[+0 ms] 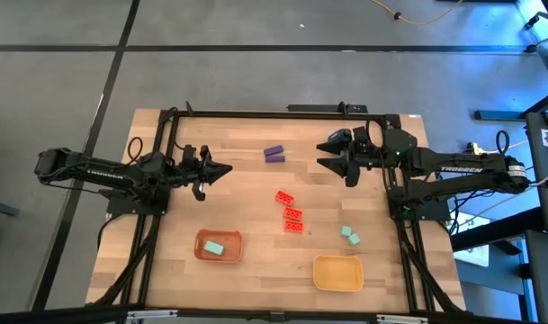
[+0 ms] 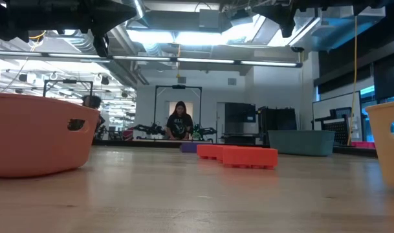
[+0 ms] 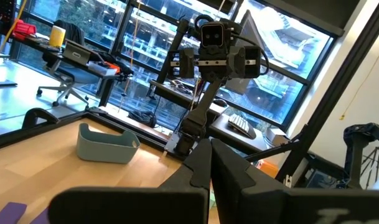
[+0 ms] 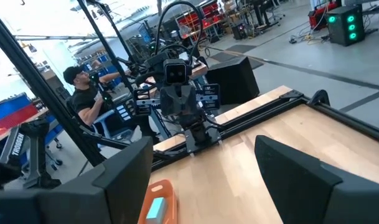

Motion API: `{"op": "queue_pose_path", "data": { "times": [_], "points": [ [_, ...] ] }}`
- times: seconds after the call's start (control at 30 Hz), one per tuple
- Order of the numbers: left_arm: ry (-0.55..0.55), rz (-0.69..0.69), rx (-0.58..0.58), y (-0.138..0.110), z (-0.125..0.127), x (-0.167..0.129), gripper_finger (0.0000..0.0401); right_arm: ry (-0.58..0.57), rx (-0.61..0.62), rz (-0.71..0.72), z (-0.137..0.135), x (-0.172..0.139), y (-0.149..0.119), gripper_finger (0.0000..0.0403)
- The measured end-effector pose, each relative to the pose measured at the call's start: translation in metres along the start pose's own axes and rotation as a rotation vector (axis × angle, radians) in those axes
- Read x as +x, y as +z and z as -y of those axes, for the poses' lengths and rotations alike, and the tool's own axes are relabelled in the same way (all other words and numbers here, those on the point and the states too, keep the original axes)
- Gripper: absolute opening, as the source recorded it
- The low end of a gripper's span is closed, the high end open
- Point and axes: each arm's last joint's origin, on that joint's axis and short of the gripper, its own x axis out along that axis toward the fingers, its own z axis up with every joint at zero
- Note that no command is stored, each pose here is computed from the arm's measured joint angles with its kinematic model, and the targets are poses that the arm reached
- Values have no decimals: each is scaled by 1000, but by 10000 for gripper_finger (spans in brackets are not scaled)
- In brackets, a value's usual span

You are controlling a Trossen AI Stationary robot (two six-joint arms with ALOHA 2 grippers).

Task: Sort & place blocks by color
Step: Put the top light blue block into the brown bin

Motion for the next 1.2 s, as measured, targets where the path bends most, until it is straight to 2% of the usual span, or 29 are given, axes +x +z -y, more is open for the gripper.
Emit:
{"op": "queue_pose_path", "data": {
  "times": [0.4,1.2],
  "points": [
    [0,0,0,0,0,0,0,0,-54,0,0,0,0,284],
    [0,0,0,0,0,0,0,0,-52,0,0,0,0,284]
  ]
}}
